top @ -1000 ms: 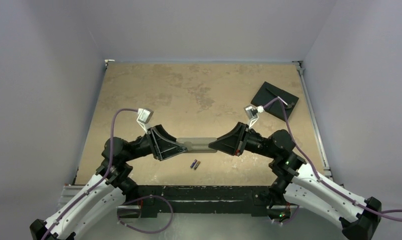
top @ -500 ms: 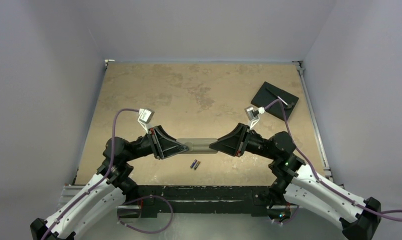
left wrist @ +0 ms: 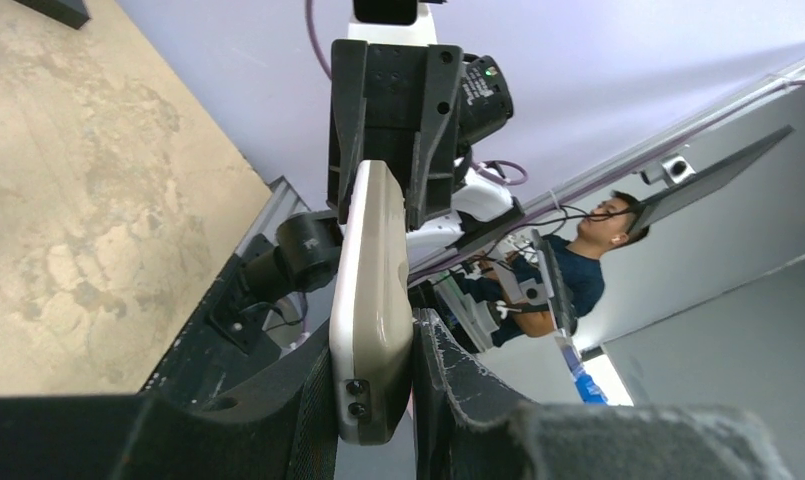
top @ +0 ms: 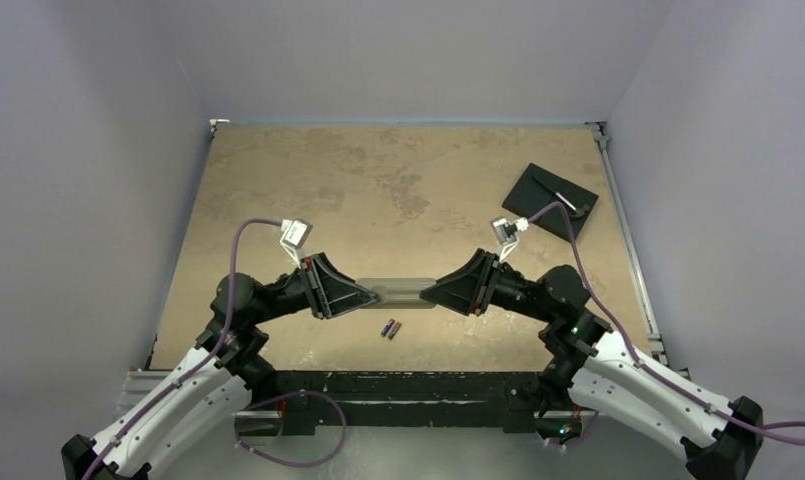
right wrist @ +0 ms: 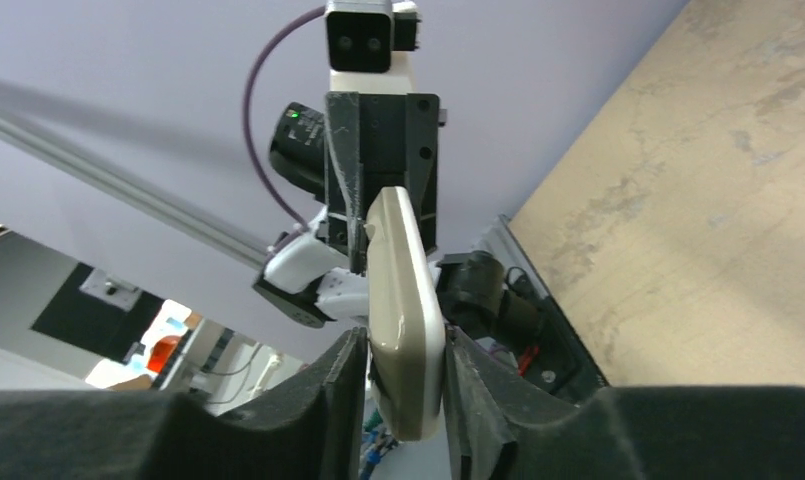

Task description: Load the batteries into the remote control

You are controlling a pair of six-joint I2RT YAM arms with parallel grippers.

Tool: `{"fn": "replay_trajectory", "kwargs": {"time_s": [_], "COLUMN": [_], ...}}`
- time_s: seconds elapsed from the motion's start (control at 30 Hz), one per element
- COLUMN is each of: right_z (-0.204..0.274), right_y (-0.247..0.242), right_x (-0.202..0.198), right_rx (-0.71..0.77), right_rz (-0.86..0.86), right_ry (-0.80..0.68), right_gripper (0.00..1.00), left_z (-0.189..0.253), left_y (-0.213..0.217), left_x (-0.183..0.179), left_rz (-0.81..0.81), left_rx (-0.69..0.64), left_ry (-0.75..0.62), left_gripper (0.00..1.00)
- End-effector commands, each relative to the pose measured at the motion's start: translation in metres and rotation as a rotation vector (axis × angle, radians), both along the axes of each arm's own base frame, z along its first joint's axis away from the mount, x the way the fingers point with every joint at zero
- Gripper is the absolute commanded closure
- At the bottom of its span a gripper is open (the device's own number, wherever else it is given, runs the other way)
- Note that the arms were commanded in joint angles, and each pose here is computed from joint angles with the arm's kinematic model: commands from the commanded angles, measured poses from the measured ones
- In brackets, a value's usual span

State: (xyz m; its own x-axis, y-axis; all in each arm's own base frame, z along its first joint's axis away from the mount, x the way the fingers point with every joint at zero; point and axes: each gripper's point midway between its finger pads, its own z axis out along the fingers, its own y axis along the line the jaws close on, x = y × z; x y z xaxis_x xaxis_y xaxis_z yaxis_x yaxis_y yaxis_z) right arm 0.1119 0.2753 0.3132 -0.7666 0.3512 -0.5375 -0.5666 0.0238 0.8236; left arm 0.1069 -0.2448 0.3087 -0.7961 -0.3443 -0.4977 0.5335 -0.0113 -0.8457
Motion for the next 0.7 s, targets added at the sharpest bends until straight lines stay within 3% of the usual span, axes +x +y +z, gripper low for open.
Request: {"fn": "replay_trajectory", "kwargs": {"time_s": [0.0, 0.17, 0.43, 0.67], "right_z": [0.001, -0.006, 0.001, 0.017], "right_y": [-0.006, -0.016, -0.037, -0.035], "right_x": [0.008, 0.016, 0.020, 0.010], "right_rx": [-0.042, -0.150, -0.235, -0.194], "right_rz": [-0.071, -0.145, -0.242, -0.190], "right_ry": [-0.036, -0.057, -0.102, -0.120], "right_gripper": [0.56, 0.41, 0.38, 0.38], "left_z": [0.003, -0.004, -0.013, -0.021], "left_y": [0.004, 0.007, 0.009, 0.008], "left_x": [0.011, 0.017, 0.020, 0.020], "left_rz": [0.078, 0.129, 0.148, 0.146], "left_rx": [0.008, 0.051, 0.088, 0.093], "left_ry": [-0.038, -0.042, -0.039, -0.029], "left_gripper": [1.00, 1.00, 1.00, 1.00]}}
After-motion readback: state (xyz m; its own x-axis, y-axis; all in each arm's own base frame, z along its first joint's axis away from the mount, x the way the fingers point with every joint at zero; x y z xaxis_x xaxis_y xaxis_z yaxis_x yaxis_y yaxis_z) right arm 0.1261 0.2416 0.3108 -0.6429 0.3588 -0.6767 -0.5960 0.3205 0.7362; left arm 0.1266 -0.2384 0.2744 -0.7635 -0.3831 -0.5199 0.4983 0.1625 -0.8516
